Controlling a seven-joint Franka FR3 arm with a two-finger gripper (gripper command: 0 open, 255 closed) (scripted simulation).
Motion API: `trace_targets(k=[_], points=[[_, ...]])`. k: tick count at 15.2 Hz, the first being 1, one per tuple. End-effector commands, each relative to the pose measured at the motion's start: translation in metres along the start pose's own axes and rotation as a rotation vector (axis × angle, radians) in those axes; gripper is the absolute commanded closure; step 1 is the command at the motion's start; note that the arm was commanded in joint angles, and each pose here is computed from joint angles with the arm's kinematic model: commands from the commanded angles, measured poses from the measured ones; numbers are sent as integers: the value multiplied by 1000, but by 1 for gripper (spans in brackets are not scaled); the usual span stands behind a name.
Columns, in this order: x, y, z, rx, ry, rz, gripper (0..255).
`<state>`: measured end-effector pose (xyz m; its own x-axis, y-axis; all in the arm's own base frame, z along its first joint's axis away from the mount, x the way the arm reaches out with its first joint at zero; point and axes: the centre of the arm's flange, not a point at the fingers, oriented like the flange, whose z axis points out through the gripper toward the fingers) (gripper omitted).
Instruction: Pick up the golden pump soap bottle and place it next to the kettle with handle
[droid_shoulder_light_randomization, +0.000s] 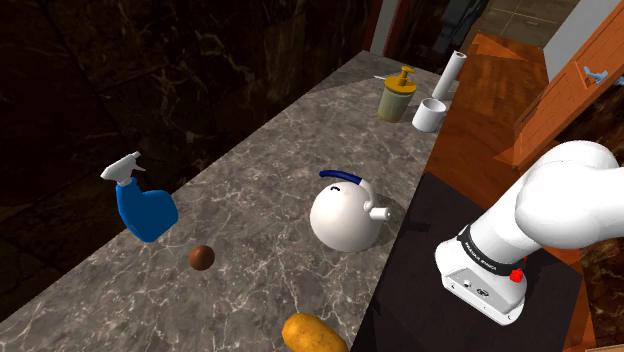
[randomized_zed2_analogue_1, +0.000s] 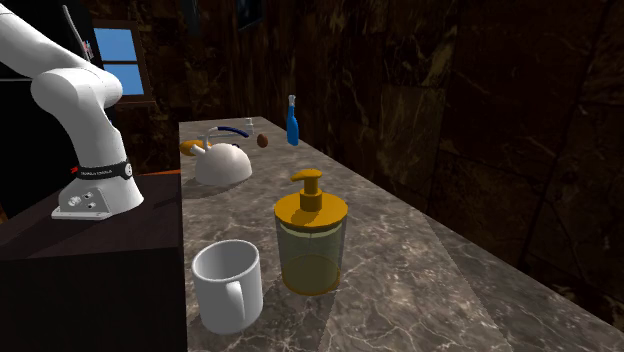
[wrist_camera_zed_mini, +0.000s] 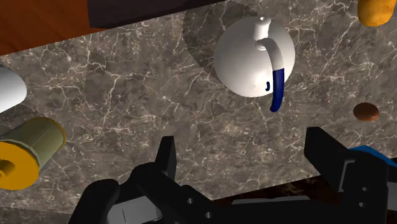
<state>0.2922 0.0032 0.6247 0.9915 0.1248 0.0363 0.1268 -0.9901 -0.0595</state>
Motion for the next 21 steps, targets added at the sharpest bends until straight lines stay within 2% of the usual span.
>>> trace_targets(k=[1, 21], points=[[0, 0, 0, 0, 0, 0, 0], [86, 218, 107, -36, 33, 25, 0]])
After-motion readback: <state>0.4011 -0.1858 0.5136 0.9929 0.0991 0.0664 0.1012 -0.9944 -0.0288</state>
